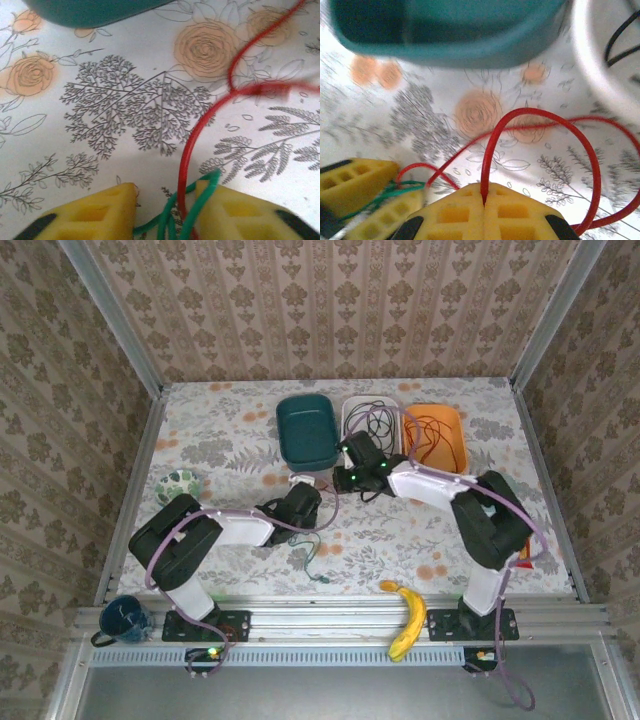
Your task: Untangle the cables
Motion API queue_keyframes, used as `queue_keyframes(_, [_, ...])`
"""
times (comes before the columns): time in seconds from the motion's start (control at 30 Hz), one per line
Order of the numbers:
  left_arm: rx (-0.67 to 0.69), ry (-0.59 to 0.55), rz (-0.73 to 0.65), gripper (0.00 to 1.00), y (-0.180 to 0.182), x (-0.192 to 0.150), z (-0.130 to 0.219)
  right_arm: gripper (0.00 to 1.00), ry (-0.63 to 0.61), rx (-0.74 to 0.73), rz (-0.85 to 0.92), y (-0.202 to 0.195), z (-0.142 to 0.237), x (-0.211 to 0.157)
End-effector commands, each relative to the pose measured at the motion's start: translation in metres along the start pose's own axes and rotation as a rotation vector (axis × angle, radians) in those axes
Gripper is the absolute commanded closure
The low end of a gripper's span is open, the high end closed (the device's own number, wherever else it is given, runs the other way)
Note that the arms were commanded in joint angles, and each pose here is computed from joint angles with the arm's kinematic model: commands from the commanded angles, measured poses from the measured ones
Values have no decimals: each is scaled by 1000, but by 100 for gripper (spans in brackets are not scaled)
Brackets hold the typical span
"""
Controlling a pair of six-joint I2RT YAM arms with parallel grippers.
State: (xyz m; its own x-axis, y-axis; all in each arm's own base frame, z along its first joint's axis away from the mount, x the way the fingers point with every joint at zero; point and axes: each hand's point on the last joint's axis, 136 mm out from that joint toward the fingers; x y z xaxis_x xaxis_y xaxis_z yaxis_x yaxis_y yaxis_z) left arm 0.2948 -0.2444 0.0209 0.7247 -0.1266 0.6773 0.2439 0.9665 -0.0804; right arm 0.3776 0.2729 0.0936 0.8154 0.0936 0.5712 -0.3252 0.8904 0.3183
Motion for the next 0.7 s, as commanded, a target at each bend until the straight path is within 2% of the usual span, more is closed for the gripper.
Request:
queue_keyframes(0.0, [58,41,30,58,20,-13,1,100,-162,38,-56,5,43,43])
queue_keyframes(0.13, [68,49,42,58,24,-16,-3,100,-281,38,-112,-8,86,73])
queue_keyframes(0.37, [68,57,37,58,24,-19,-6,100,-550,23,-244,-51,173,127])
queue_keyframes(0.47, [69,54,40,58,25,-19,-5,100,-642,-55,-260,-76,205,139])
queue_keyframes(0.67, [59,46,37,53,23,-17,-4,99,-643,-229,-328,-143,214,138])
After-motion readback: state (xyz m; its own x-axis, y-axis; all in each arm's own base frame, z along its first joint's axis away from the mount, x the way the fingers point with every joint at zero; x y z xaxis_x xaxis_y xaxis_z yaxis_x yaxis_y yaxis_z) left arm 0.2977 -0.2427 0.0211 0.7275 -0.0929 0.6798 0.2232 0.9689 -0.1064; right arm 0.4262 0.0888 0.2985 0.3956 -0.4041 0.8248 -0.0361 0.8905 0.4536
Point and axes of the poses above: each hand's point on the last joint's axis, 136 mm out from that joint toward the fingers, its own z axis back along the fingers, its own y axis along the line the jaws close on, x = y × z, and after that the axes turned 5 degrees about z, right-handed
